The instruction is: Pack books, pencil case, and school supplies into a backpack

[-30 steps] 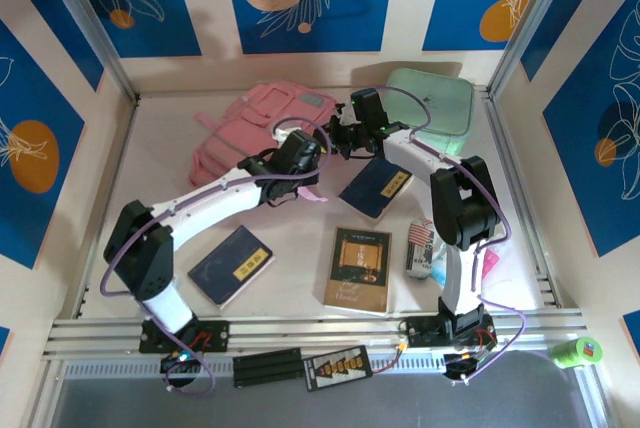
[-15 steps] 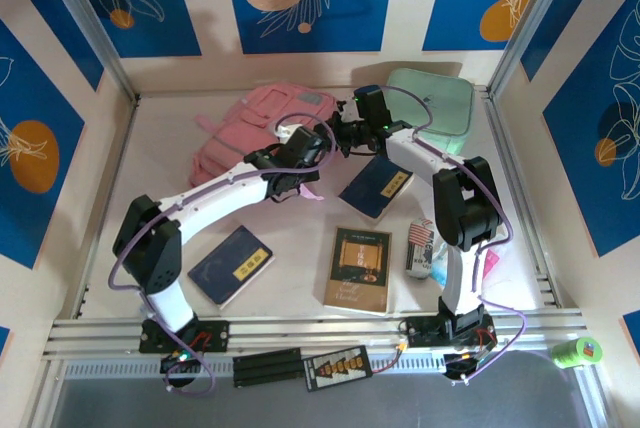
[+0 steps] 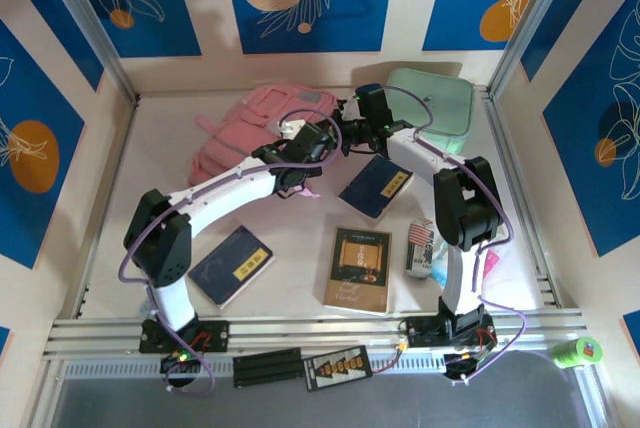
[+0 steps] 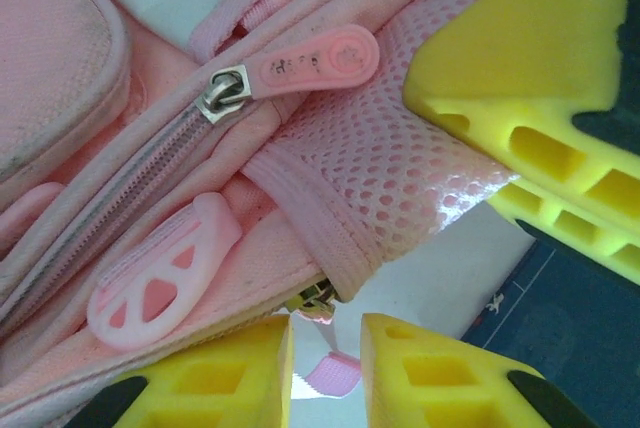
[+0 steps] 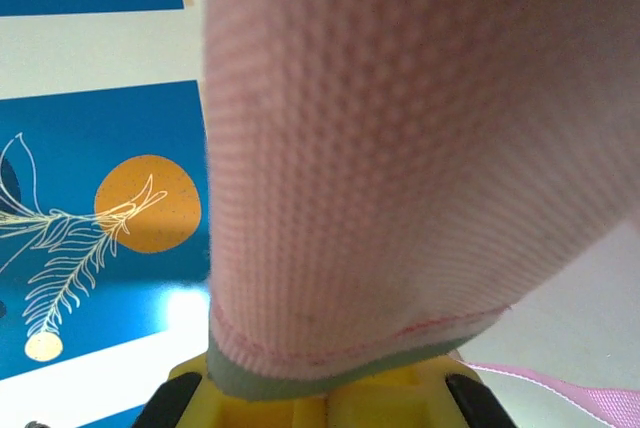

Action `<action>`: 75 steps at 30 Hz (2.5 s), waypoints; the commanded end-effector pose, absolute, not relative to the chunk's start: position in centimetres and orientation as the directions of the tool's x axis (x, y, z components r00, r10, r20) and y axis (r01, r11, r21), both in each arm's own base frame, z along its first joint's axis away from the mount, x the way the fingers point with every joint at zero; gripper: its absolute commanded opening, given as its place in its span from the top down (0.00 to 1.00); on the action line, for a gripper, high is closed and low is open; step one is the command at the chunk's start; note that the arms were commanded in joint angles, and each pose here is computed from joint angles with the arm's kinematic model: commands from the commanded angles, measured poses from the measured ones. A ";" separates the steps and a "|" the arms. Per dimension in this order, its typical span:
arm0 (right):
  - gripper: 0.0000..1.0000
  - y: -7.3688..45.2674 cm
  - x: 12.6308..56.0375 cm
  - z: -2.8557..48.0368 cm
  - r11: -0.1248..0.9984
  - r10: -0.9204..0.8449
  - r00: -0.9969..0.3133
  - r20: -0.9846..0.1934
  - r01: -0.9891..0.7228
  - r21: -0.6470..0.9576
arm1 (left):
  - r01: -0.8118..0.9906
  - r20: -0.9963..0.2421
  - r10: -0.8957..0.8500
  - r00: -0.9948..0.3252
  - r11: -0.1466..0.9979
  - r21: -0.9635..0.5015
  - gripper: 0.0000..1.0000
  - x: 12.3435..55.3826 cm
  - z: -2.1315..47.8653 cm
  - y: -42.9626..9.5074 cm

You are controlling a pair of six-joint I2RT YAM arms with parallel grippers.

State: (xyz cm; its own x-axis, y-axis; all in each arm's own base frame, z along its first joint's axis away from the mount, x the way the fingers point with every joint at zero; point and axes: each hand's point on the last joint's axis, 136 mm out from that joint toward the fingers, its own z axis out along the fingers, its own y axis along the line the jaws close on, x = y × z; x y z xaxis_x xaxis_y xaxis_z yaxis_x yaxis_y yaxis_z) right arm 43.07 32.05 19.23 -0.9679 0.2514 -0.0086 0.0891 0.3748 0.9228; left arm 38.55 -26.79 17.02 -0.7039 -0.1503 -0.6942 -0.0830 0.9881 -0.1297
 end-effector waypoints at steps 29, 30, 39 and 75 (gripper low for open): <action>1.00 33.0 39.7 25.9 0.278 0.132 -0.989 -0.064 -0.025 0.960 | -0.165 -0.803 -0.107 -0.587 0.986 -0.011 0.90 40.8 20.7 -24.0; 1.00 33.0 39.7 25.8 0.281 0.135 -0.989 -0.064 -0.023 0.959 | -0.166 -0.801 -0.111 -0.588 0.986 -0.015 0.91 40.7 20.7 -24.0; 1.00 31.5 41.4 25.6 0.329 0.177 -0.979 -0.105 -0.042 0.943 | -0.155 -0.752 -0.163 -0.639 0.984 -0.082 1.00 37.9 20.5 -22.9; 1.00 31.4 42.4 25.3 0.347 0.190 -0.975 -0.114 -0.042 0.937 | -0.139 -0.682 -0.211 -0.700 0.977 -0.159 0.70 33.9 19.2 -20.2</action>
